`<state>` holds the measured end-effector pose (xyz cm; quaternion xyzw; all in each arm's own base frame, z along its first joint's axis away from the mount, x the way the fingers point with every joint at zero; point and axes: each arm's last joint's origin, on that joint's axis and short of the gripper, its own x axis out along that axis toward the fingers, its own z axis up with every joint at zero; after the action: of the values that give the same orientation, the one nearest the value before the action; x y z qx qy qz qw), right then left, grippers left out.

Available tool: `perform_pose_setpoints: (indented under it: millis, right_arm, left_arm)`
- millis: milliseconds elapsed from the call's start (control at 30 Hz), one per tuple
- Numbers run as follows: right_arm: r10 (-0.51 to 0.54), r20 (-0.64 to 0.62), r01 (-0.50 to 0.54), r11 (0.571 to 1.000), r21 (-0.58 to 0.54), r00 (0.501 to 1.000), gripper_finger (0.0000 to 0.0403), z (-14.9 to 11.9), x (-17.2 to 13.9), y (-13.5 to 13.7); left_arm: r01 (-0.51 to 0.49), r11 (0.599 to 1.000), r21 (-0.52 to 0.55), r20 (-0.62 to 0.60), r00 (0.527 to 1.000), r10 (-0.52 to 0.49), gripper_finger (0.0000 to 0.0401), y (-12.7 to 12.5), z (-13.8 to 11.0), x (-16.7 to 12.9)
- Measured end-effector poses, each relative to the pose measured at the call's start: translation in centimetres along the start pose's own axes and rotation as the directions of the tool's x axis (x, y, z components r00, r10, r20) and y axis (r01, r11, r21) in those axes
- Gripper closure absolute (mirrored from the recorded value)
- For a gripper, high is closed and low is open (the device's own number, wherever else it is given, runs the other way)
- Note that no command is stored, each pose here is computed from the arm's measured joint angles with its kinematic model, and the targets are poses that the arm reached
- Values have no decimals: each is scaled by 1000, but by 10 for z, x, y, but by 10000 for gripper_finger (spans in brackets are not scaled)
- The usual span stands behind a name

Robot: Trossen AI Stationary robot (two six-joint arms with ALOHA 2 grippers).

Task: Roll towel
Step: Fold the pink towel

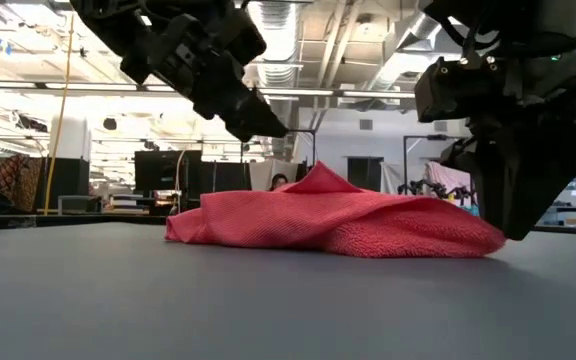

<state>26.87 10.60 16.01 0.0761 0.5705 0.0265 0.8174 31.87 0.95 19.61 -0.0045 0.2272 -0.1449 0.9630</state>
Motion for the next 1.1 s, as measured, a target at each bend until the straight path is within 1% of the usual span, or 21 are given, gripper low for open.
perform_pose_setpoints:
  millis: [67, 167, 267, 467, 533, 633, 667, 733, 800, 1033, 1100]
  right_arm:
    - [6, -5, -6, 999, 33, 1000, 228, 0, 0, -1]
    - [23, -12, -22, 998, 55, 1000, 218, 1, 0, -3]
    - [23, -13, -22, 998, 57, 1000, 214, 1, 0, -3]
    - [23, -12, -23, 997, 74, 1000, 216, 1, 0, -3]
    - [23, -12, -22, 996, 87, 1000, 217, 1, 0, -3]
    - [25, -8, -24, 996, 90, 1000, 218, 2, 0, -3]
    - [25, -9, -24, 996, 91, 1000, 218, 2, 0, -3]
    - [25, -8, -24, 996, 91, 1000, 218, 2, 0, -3]
    - [24, -8, -24, 996, 91, 1000, 218, 2, 0, -3]
    - [24, -8, -24, 996, 92, 1000, 218, 2, 0, -3]
    - [26, -13, -25, 995, 100, 1000, 218, 2, 0, -3]
  left_arm:
    - [22, 1000, -4, 11, 1000, -22, 266, 3, -2, 4]
    - [73, 997, -26, -5, 997, -74, 266, 7, -5, 14]
    - [140, 990, -26, -32, 990, -141, 266, 4, -7, 27]
    - [187, 982, 2, -82, 979, -186, 266, -6, -11, 48]
    - [154, 987, 35, -90, 984, -151, 266, -9, -11, 53]
    - [40, 994, 105, -106, 994, -29, 266, -15, -11, 56]
    - [27, 992, 126, -105, 994, -14, 266, -17, -10, 57]
    - [27, 990, 135, -107, 994, -13, 266, -20, -10, 57]
    - [27, 992, 121, -112, 994, -14, 266, -22, -10, 58]
    - [-34, 992, 120, -110, 993, 47, 266, -21, -14, 66]
    - [-34, 995, 89, -134, 990, 45, 266, -21, -19, 69]
